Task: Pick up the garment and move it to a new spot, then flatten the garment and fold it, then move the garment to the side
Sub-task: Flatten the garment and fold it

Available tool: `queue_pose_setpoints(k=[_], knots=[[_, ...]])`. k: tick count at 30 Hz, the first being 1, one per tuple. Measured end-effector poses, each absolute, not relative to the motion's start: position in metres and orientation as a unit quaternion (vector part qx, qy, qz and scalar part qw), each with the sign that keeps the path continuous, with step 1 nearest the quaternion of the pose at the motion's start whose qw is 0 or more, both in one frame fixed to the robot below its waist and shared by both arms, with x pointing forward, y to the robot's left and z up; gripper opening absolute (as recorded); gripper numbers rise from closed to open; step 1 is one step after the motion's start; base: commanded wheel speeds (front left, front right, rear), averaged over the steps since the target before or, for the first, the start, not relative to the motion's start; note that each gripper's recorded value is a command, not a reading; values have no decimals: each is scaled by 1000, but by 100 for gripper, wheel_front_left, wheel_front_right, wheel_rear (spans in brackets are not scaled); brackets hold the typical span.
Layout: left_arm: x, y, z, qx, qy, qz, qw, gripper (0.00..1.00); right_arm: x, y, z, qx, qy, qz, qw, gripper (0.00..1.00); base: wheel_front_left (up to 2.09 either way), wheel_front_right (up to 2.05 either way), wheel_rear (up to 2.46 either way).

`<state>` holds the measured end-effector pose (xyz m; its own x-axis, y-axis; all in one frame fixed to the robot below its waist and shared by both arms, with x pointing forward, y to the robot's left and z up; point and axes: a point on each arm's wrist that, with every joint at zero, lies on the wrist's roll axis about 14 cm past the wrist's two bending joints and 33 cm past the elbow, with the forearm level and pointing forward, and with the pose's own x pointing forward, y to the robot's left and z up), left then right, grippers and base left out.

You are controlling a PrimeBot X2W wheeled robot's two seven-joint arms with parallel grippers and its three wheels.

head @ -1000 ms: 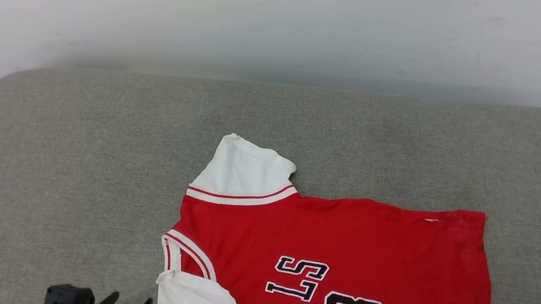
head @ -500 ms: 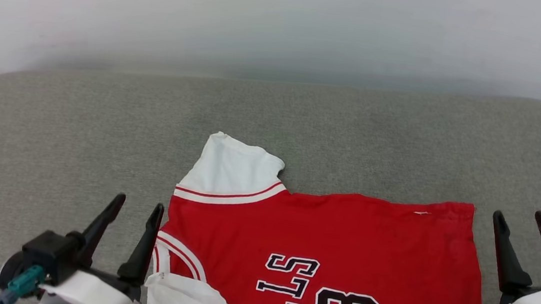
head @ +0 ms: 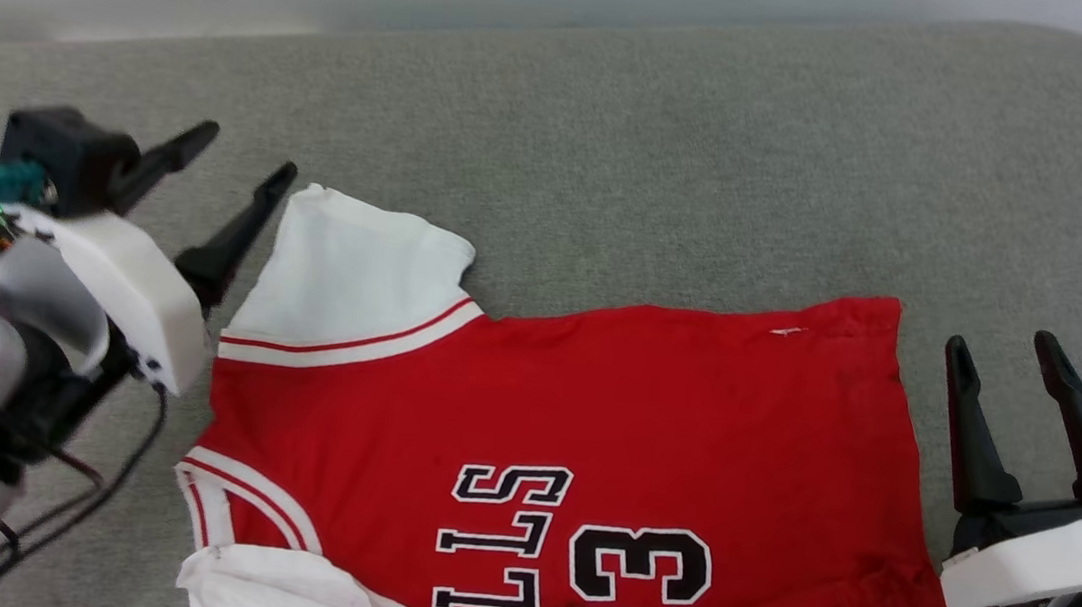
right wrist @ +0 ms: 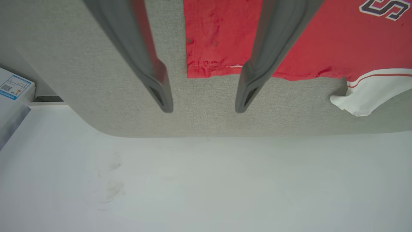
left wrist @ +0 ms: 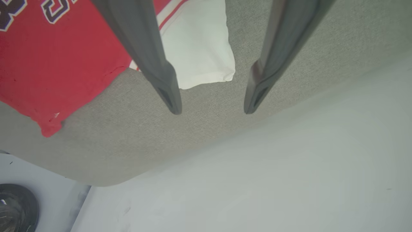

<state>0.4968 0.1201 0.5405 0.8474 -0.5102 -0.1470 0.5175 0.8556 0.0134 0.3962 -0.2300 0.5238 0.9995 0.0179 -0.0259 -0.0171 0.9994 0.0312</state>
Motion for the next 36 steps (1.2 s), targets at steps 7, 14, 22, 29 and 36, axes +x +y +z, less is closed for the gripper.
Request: queue_pose_setpoints(k=[7, 14, 22, 29, 36], knots=[[549, 117, 481, 81, 258, -291, 918, 100, 401, -240, 498, 16, 38, -15, 999, 100, 0, 0, 0], [563, 122, 416, 102, 437, -276, 850, 100, 402, -251, 474, 12, 66, -38, 997, 100, 0, 0, 0], [573, 126, 376, 125, 506, -255, 815, 100, 398, -259, 451, 11, 95, -58, 994, 100, 0, 0, 0], [567, 120, 370, 103, 512, -259, 812, 0, 399, -260, 448, 7, 98, -58, 993, 100, 0, 0, 0], [566, 111, 399, 73, 438, -270, 854, 0, 401, -258, 459, -14, 104, -35, 994, 100, 0, 0, 0]])
